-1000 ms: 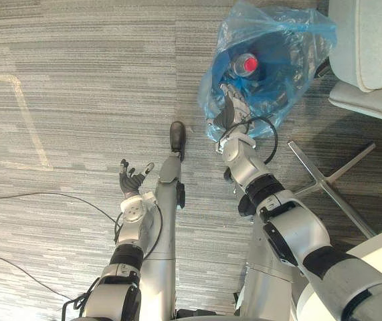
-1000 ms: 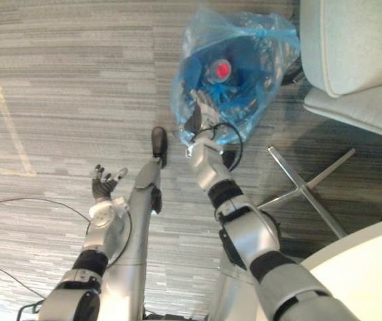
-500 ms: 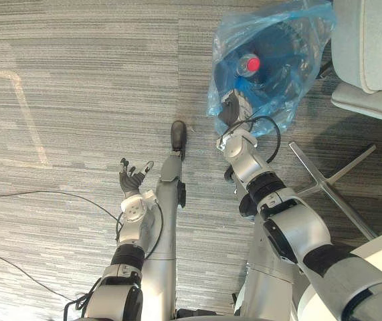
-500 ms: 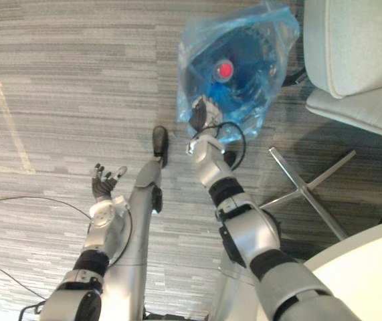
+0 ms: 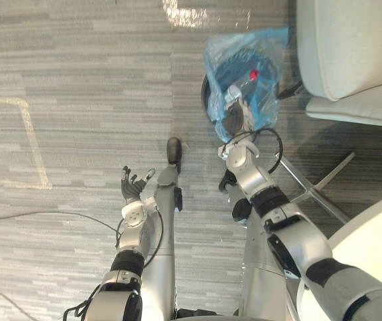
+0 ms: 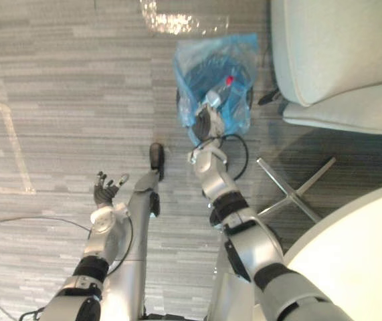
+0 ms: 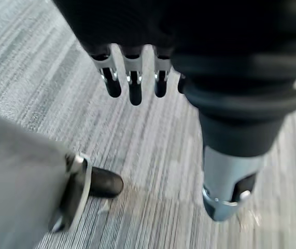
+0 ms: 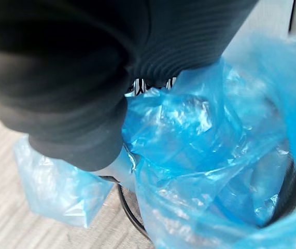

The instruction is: Gather rubbish on tea table into small bin, then transfer packed bag to large trash can.

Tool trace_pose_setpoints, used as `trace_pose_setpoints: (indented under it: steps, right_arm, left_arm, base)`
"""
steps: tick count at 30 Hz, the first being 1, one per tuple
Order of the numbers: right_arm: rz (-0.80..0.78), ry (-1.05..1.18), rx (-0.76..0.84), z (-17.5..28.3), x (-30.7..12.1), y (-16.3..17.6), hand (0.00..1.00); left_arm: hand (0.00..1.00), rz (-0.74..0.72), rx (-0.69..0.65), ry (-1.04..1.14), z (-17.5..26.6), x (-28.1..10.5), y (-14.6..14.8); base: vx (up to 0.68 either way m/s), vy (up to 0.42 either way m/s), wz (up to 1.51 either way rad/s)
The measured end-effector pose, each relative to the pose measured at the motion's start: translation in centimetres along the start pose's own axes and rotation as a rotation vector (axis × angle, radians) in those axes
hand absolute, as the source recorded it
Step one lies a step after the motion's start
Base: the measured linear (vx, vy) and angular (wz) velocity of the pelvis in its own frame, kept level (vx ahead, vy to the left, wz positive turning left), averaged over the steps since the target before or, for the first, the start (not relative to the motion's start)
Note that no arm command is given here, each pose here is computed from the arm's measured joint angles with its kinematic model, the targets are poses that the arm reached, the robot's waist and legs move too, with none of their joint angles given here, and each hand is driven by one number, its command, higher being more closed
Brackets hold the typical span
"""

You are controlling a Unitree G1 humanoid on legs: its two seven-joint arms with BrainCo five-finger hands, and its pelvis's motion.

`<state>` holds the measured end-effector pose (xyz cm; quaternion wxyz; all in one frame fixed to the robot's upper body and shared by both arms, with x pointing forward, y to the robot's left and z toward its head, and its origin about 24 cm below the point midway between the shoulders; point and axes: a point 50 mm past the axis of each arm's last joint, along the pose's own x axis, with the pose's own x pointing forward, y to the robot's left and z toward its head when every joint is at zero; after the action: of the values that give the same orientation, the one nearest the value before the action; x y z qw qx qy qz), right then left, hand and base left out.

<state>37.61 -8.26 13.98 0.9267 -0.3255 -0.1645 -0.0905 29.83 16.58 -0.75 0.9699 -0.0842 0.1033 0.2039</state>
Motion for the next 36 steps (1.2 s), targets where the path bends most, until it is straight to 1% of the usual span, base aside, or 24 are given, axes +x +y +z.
trace_pose_setpoints:
  steps: [4, 6, 7, 9, 13, 15, 18, 23, 27, 32, 34, 36]
  right_arm:
    - [0.058, 0.047, 0.026, -2.3, -3.1, 1.0, 1.0]
    - [0.076, 0.057, 0.033, -2.9, -3.9, 1.2, 1.0]
    - [0.107, 0.07, 0.042, -3.6, -5.2, 1.6, 1.0]
    - [0.131, 0.083, 0.045, -4.1, -6.1, 1.9, 1.0]
    - [0.236, 0.157, 0.038, -6.1, -9.3, 3.3, 1.0]
    - [0.282, 0.169, 0.058, -6.4, -11.1, 3.8, 1.0]
    - [0.321, 0.152, 0.102, -6.0, -12.6, 4.2, 1.0]
    - [0.388, 0.16, 0.143, -6.1, -14.4, 4.7, 1.0]
    - [0.456, 0.192, 0.124, -7.2, -15.1, 5.2, 1.0]
    - [0.499, 0.197, 0.094, -7.9, -15.1, 4.9, 1.0]
    - [0.521, 0.167, 0.087, -7.8, -14.7, 4.5, 1.0]
    - [0.529, 0.139, 0.089, -7.6, -14.4, 4.0, 1.0]
  left_arm:
    - [0.0, -0.008, 0.055, 0.084, -2.5, -1.1, 0.9]
    - [0.0, -0.002, 0.076, 0.1, -3.1, -1.5, 1.3]
    - [0.0, 0.005, 0.092, 0.133, -4.0, -2.0, 1.9]
    - [0.0, 0.005, 0.107, 0.155, -4.6, -2.3, 2.2]
    - [0.0, -0.013, 0.15, 0.221, -6.4, -3.2, 2.9]
    - [0.0, -0.014, 0.18, 0.263, -7.5, -3.9, 3.5]
    - [0.0, -0.02, 0.221, 0.317, -9.0, -5.1, 4.1]
    - [0.0, -0.07, 0.319, 0.411, -11.3, -6.8, 4.7]
    - [0.0, -0.102, 0.38, 0.448, -12.2, -7.3, 5.0]
    - [0.0, -0.147, 0.458, 0.413, -11.7, -6.9, 5.2]
    - [0.0, -0.198, 0.495, 0.332, -10.4, -6.5, 4.6]
    - [0.0, -0.226, 0.493, 0.291, -9.7, -6.4, 4.2]
  base:
    - [0.02, -0.008, -0.01]
    - [0.05, -0.016, -0.02]
    - [0.05, -0.016, 0.0]
    - [0.06, -0.015, 0.02]
    - [0.07, -0.02, 0.03]
    - [0.1, -0.04, -0.02]
    - [0.1, -0.032, -0.08]
    - [0.09, 0.006, -0.1]
    - [0.08, 0.04, -0.18]
    - [0.02, 0.052, -0.13]
    - [-0.02, 0.042, -0.16]
    - [-0.04, 0.049, -0.08]
